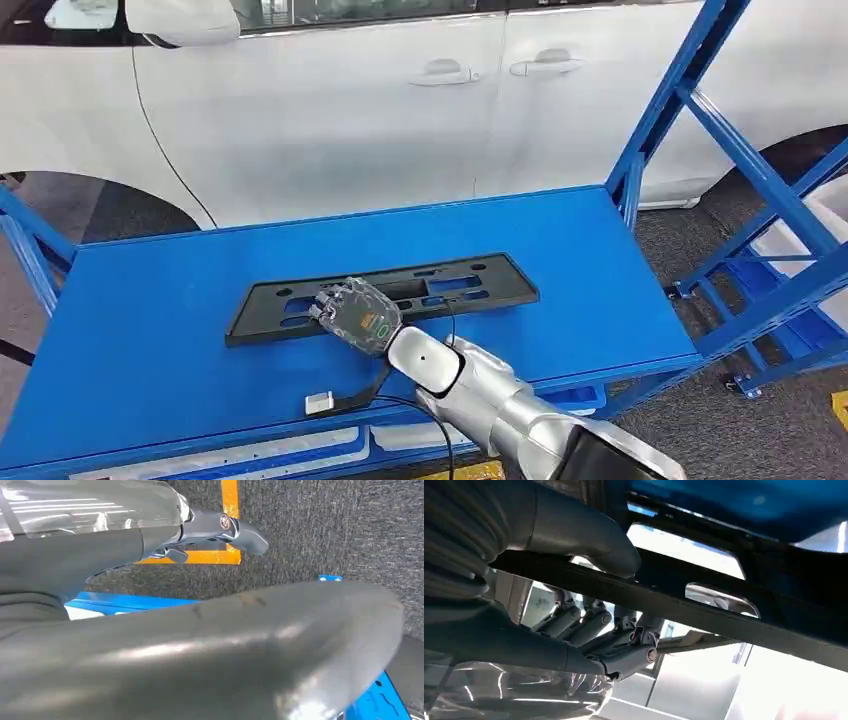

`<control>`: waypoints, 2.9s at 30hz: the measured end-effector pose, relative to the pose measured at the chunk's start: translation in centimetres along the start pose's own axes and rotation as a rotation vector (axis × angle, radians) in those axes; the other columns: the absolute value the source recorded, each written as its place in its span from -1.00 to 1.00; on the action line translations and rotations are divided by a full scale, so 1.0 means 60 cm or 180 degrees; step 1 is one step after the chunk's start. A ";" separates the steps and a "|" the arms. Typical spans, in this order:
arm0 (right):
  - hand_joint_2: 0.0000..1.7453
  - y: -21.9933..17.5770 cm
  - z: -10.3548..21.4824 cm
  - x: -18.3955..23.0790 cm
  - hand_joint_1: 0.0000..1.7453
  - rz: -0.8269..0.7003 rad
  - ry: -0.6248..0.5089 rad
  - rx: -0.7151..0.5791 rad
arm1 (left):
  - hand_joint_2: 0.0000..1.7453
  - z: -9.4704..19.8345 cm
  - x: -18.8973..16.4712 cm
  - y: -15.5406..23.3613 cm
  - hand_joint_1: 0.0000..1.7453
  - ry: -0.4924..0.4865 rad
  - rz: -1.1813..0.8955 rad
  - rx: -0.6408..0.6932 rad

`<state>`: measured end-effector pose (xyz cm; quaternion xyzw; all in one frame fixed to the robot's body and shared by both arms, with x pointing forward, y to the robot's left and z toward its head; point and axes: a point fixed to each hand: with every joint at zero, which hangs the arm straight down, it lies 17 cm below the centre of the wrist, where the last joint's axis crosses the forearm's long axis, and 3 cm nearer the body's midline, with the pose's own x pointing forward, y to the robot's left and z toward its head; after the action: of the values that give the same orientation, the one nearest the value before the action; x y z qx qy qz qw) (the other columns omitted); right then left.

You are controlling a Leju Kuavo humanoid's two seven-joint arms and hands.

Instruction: Take the parts from the cabinet and place them on the table.

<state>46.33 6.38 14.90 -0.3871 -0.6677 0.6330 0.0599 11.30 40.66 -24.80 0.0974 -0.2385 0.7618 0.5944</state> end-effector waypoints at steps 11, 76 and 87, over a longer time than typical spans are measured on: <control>1.00 -0.012 -0.019 0.014 0.94 0.0039 -0.0085 -0.0011 | -1.00 0.000 0.001 0.004 -1.00 -0.0007 -0.0006 0.0012; 1.00 -0.424 0.184 -0.202 1.00 -0.3620 -0.0040 -0.3097 | 1.00 0.001 0.052 -0.013 -1.00 -0.0477 0.0083 -0.0098; 1.00 -0.447 0.211 -0.211 1.00 -0.3522 -0.0081 -0.3216 | 1.00 0.001 0.051 -0.018 -1.00 -0.0483 0.0112 -0.0103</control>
<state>36.06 -8.56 41.58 0.0322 -0.9749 0.1312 0.1767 11.45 43.47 -23.15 0.1410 -0.2968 0.7586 0.5626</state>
